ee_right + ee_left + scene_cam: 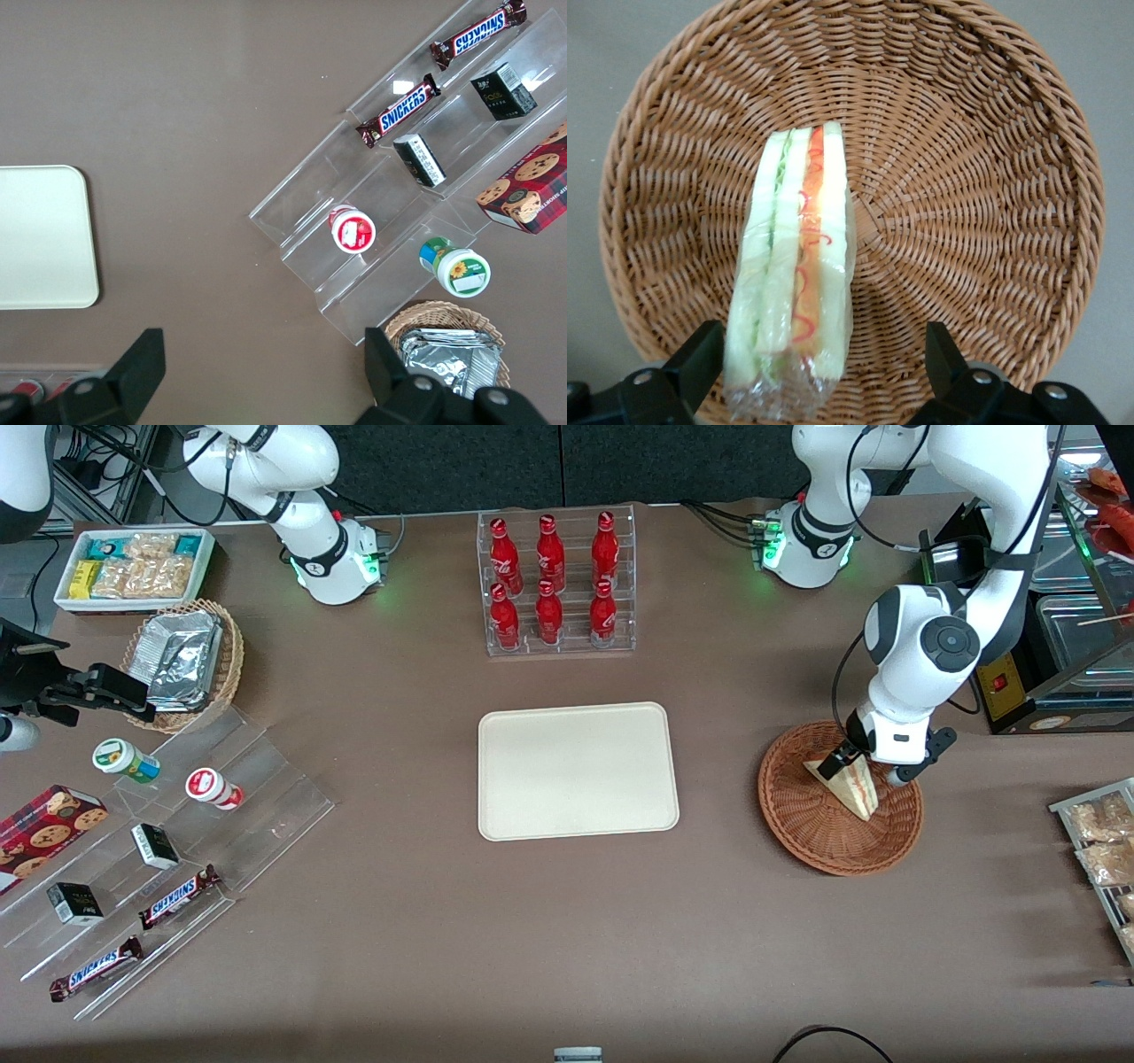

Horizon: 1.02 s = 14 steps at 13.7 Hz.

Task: Place sandwich from basket to tray
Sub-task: 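Lower the left gripper and close it on the sandwich's upright edge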

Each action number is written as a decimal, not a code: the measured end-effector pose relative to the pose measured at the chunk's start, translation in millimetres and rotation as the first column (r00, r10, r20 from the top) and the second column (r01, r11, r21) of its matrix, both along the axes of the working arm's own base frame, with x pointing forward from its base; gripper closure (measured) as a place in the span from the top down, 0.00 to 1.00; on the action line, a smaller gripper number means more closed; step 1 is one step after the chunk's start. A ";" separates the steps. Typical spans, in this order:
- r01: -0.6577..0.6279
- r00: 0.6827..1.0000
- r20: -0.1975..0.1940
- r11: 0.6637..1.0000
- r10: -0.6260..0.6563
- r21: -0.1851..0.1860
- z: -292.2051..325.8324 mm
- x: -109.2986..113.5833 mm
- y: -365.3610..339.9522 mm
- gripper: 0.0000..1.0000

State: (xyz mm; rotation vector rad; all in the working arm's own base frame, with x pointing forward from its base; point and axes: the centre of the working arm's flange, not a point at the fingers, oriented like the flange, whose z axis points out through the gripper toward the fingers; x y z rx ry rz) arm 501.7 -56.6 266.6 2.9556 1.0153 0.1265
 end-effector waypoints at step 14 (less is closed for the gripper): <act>0.036 0.999 -0.034 0.999 -0.035 0.028 -13.0 -0.8 0.8 0.31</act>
